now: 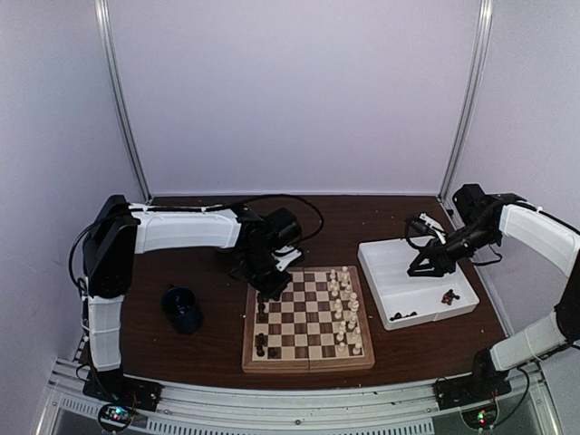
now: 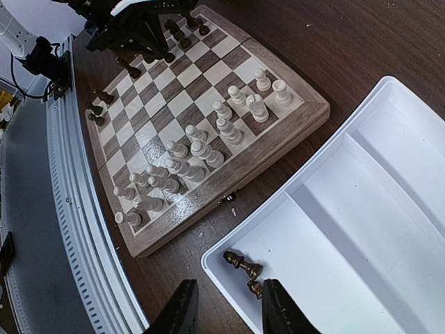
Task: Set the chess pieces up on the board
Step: Place the pawn at f7, then pick up the pawn from the storage box.
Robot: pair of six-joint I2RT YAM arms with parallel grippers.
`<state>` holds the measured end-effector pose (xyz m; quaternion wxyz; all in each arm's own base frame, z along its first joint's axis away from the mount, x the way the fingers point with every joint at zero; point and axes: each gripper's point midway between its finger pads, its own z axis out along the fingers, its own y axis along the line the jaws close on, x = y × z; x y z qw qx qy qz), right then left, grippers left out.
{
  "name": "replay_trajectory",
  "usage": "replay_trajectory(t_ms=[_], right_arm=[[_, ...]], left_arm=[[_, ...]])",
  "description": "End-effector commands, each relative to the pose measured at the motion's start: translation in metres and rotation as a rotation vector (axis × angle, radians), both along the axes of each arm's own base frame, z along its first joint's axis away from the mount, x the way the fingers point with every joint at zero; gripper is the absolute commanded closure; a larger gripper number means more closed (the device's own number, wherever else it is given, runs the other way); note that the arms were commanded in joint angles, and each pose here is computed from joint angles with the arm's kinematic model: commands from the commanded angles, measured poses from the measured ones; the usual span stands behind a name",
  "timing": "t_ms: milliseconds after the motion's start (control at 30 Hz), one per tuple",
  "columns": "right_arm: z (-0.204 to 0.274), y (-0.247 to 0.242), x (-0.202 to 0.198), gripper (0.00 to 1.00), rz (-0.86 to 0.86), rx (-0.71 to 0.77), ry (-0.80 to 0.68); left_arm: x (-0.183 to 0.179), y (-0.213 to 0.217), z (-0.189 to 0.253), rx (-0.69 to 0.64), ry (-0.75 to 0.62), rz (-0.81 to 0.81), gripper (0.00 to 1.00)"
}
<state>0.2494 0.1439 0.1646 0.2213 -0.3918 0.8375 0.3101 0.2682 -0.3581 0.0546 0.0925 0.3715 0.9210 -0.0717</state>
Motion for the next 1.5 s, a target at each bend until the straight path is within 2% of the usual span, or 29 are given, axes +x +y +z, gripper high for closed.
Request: replay_trajectory(t_ms=[0,233,500,667,767,867,933,1033,1133,1233,1333,1467], right_arm=[[-0.002,-0.001,-0.004,0.65,0.005,0.006,0.021],[-0.002,0.000,-0.004,0.65,0.007,0.010,0.022],[-0.001,0.000,-0.005,0.65,0.007,0.013,0.025],[0.000,-0.002,-0.006,0.65,0.023,-0.004,0.021],[0.000,-0.009,-0.013,0.66,0.065,-0.063,-0.011],[-0.007,-0.027,-0.010,0.65,0.055,-0.189,-0.073],[-0.019,-0.047,-0.009,0.66,0.056,-0.321,-0.077],[-0.033,-0.073,-0.008,0.67,0.058,-0.443,-0.045],[-0.042,-0.105,-0.005,0.69,0.006,-0.492,0.005],[-0.050,-0.132,-0.003,0.71,-0.038,-0.523,0.069],[-0.061,-0.152,0.000,0.72,-0.060,-0.549,0.131],[-0.078,-0.166,0.006,0.72,-0.058,-0.600,0.156]], left_arm=[[0.008,-0.001,-0.008,0.005,-0.008,0.023,0.88],[0.009,0.000,-0.001,-0.004,-0.015,0.028,0.76],[0.008,0.001,0.017,-0.027,-0.032,0.031,0.74],[0.016,0.008,0.046,-0.015,-0.103,0.046,0.71],[0.021,0.015,0.066,0.001,-0.147,0.060,0.66],[0.020,0.016,0.085,-0.026,-0.166,0.060,0.65],[0.015,0.010,0.100,-0.081,-0.163,0.045,0.65],[0.009,-0.007,0.123,-0.194,-0.189,0.003,0.64],[-0.001,-0.026,0.148,-0.330,-0.246,-0.060,0.64],[0.000,-0.032,0.161,-0.393,-0.318,-0.061,0.60],[0.009,-0.031,0.159,-0.381,-0.364,-0.061,0.57],[0.014,-0.040,0.150,-0.371,-0.360,-0.084,0.54]])
